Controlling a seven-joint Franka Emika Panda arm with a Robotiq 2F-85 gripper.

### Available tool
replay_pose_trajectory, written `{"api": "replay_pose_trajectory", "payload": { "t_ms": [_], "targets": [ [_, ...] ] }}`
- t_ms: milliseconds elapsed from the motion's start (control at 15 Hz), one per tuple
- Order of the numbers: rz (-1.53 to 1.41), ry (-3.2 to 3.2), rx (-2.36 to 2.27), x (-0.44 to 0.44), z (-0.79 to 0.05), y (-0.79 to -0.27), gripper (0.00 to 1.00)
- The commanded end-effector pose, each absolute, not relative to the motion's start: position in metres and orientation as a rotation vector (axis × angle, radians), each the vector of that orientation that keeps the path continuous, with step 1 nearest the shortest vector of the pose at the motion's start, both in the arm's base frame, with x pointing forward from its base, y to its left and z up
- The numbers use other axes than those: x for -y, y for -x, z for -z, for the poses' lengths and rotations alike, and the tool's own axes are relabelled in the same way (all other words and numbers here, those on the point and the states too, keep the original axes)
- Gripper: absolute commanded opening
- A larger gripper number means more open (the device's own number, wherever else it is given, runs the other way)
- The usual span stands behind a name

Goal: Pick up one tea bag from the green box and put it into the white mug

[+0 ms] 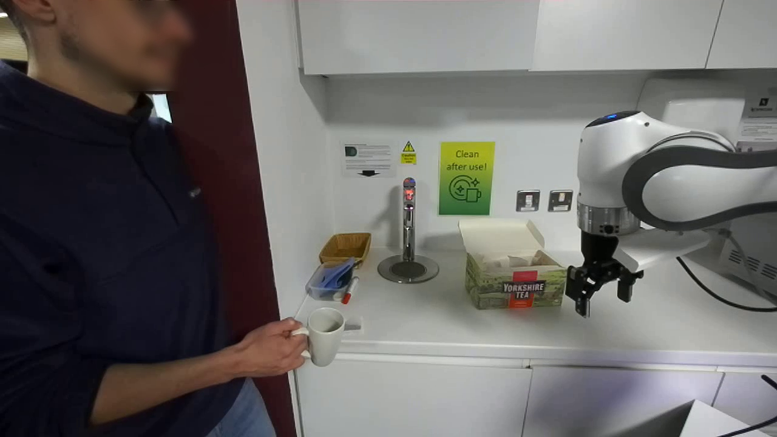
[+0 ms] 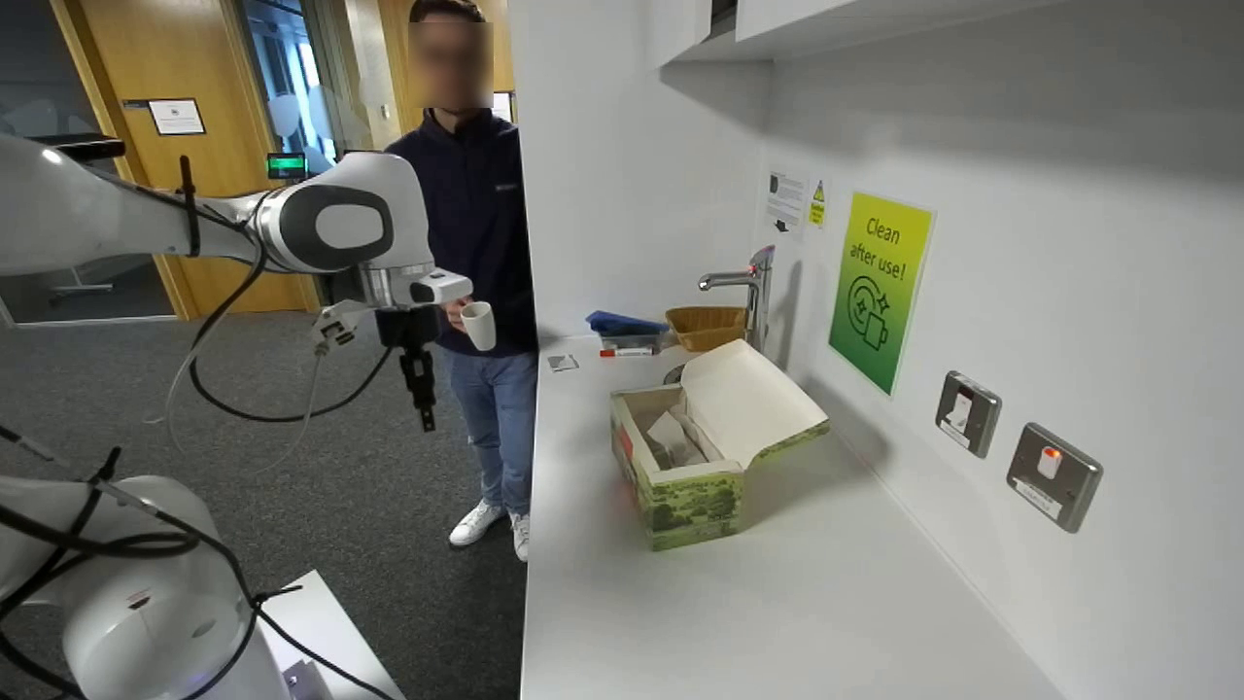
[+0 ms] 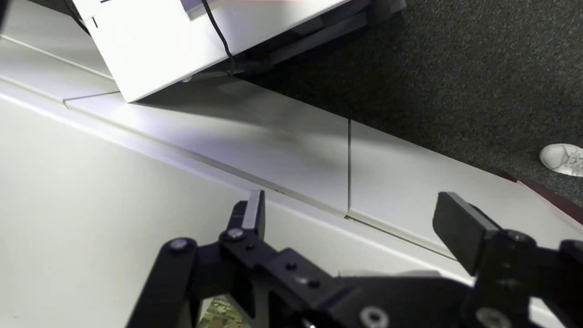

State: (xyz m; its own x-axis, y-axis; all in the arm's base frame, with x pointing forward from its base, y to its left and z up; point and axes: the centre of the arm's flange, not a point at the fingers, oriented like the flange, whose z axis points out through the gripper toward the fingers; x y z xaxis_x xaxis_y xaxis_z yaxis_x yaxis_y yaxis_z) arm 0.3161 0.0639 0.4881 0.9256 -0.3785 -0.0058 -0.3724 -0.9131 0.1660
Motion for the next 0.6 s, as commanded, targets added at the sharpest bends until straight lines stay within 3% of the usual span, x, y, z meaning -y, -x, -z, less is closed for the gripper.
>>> {"api": "replay_pose_trajectory", "payload": {
  "t_ms": [0, 533],
  "targets": [
    [0.074, -2.924, 0.559, -0.049, -0.499, -0.332, 1.00],
    [0.119, -2.925, 0.619, -0.028, -0.502, -0.355, 1.00]
  ]
}}
